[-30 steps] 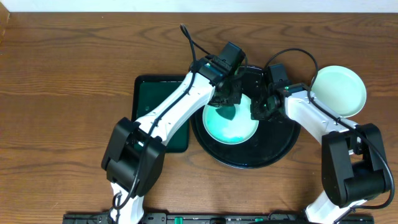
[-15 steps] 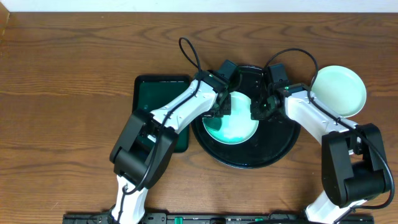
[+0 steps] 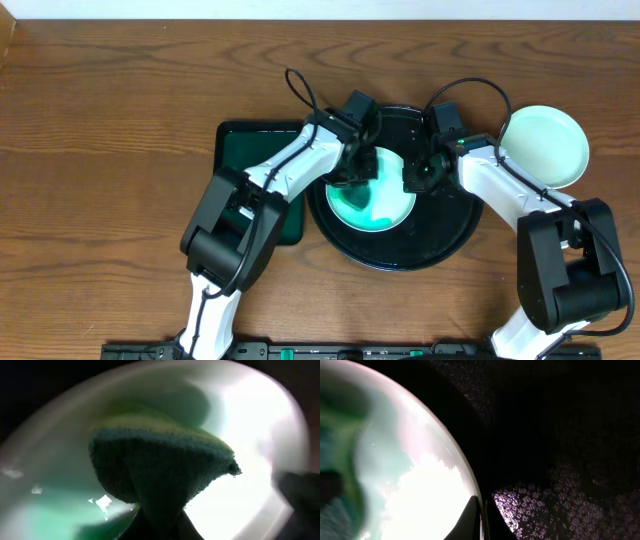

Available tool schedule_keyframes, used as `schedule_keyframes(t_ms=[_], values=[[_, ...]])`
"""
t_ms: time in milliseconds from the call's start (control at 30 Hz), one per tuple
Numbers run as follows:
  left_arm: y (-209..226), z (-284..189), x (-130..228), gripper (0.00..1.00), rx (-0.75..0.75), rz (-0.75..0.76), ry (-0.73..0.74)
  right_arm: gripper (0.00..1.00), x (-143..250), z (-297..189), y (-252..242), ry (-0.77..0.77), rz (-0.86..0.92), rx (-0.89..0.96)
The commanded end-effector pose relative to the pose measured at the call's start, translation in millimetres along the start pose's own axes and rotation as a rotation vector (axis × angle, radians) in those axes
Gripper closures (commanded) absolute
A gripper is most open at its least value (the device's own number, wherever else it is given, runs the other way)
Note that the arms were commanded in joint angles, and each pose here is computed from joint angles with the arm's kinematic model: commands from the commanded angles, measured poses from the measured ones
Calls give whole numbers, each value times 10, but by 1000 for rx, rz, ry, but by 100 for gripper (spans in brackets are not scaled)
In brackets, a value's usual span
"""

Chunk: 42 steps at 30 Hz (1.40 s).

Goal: Clean dirty plates on tray and stack at the side
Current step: 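Scrub the plate surface with the sponge while the right gripper holds the rim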

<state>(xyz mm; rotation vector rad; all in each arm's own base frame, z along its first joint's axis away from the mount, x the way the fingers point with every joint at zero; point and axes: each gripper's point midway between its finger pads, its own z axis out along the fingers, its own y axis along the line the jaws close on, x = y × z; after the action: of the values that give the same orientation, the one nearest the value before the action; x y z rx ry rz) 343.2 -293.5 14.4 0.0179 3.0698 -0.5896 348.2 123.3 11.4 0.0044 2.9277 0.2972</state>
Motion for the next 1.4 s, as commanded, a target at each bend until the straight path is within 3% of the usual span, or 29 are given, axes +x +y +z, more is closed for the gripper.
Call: schedule_keyframes(t_ms=[0,300,567,733,1133,1367], values=[[-484,156,351,93,229,28,192,99,33,0,31,2,-6,-7],[-719,-450,-13,93,275,79,11,99,31,-1,32,1,-6,-8],[-174,-901,-252,92,-40,31,-214,99,32,0,31,1,-6,-8],[101,-754,-154,93,-141,5,-190,99,34,-1,38,3,-6,-11],[456,-82,-27,93,-224,-53,-81,99,33,-1,38,2,-6,-11],[219,230,180,93,-68,-59,63,99,33,1,50,1,-9,-13]])
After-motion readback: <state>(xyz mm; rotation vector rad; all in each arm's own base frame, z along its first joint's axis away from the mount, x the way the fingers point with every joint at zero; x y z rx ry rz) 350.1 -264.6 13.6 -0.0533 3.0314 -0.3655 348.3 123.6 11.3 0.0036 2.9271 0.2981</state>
